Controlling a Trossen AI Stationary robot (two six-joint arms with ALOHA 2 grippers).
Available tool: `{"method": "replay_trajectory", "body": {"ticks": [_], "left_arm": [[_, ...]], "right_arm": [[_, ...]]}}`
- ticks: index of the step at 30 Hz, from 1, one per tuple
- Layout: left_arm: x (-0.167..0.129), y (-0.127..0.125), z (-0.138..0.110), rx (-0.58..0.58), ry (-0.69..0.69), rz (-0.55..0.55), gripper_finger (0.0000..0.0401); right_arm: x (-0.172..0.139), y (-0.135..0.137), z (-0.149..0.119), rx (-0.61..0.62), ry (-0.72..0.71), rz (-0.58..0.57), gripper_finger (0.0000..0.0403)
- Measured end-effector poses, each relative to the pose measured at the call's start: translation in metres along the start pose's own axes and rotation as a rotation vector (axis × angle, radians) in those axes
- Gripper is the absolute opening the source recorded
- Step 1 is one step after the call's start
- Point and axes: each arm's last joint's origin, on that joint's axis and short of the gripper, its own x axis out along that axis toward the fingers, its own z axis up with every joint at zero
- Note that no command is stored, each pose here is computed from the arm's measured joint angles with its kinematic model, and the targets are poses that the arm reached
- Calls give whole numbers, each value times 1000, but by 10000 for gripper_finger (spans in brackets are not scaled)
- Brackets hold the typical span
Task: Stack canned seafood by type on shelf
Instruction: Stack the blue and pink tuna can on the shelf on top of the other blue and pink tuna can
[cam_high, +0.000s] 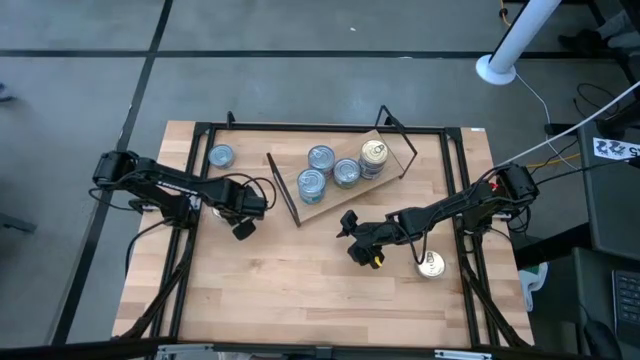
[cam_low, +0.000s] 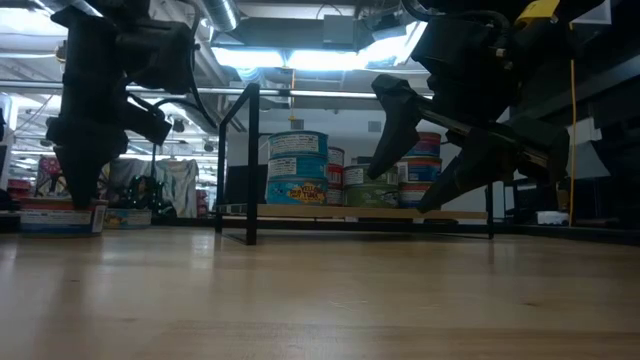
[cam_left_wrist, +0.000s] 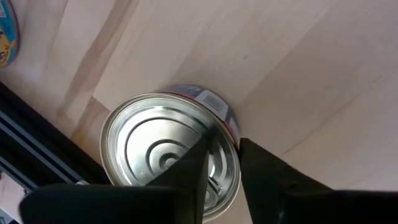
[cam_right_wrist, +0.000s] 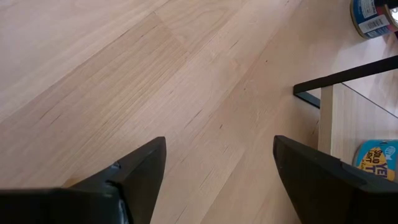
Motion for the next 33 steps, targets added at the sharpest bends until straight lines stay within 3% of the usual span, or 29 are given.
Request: {"method": "replay_trajectory", "body": {"ticks": [18, 33], "left_arm": [[0, -1, 0, -24, 14, -17, 5], [-12, -11, 5, -37, -12, -99, 1]], "right_arm": [[0, 0, 0, 0, 0, 0, 294], [0, 0, 0, 0, 0, 0, 294]]}}
